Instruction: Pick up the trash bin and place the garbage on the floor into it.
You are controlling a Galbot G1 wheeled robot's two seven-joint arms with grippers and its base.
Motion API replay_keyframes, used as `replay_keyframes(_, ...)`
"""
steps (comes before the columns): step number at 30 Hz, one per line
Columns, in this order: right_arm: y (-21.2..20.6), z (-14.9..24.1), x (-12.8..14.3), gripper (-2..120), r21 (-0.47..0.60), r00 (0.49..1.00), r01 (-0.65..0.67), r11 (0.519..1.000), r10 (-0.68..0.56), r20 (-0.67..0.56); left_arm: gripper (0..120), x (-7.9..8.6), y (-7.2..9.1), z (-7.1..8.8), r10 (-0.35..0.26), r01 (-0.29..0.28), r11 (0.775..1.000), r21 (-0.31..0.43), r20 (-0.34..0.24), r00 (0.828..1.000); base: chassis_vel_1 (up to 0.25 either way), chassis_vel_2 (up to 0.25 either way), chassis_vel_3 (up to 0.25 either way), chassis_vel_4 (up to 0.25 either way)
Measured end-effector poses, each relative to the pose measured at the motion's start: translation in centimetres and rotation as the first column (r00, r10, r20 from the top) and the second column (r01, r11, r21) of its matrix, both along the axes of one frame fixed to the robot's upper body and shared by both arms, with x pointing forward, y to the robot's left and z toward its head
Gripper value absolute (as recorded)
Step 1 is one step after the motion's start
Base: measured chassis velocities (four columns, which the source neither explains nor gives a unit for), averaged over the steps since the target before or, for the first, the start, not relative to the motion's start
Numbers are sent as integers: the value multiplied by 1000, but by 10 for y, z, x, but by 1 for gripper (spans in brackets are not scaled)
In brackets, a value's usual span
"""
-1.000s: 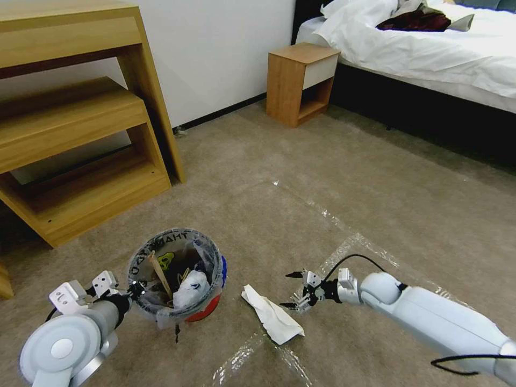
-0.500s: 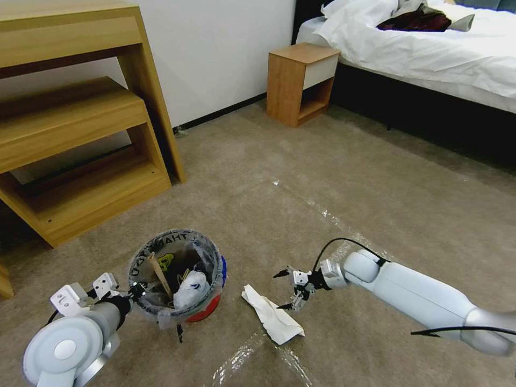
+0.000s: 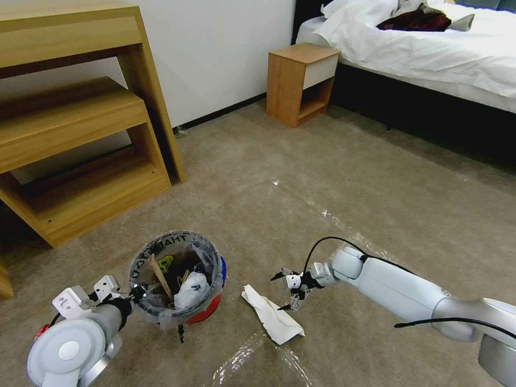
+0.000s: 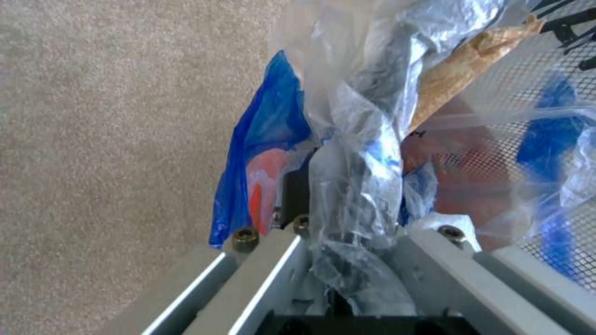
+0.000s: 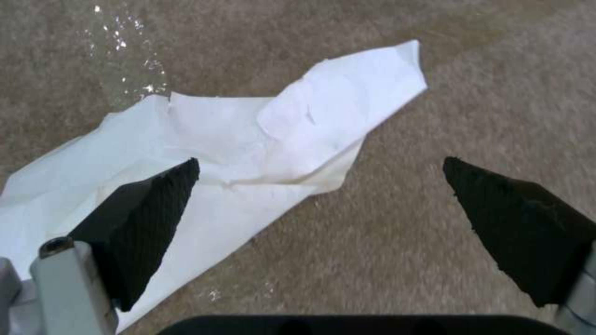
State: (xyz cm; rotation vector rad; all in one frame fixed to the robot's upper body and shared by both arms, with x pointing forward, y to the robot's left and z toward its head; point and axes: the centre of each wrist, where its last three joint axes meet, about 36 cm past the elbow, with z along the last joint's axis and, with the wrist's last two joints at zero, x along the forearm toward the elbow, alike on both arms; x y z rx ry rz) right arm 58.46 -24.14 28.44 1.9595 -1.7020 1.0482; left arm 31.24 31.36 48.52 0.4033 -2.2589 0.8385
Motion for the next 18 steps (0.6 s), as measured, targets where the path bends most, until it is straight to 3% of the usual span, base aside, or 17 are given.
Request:
replay_keyframes(9,11,-6,5,100,-8,998,-61,998,62,20,0,-1,0,-1,5,-5,1000,-3,-1,1000,0,0,0,0)
replay_keyframes(18,-20,-12,-10,100,-24,999,-54,998,54,-10,0,1,-2,-3,5,-5,1000,-6,-3,1000,0,0,0,0)
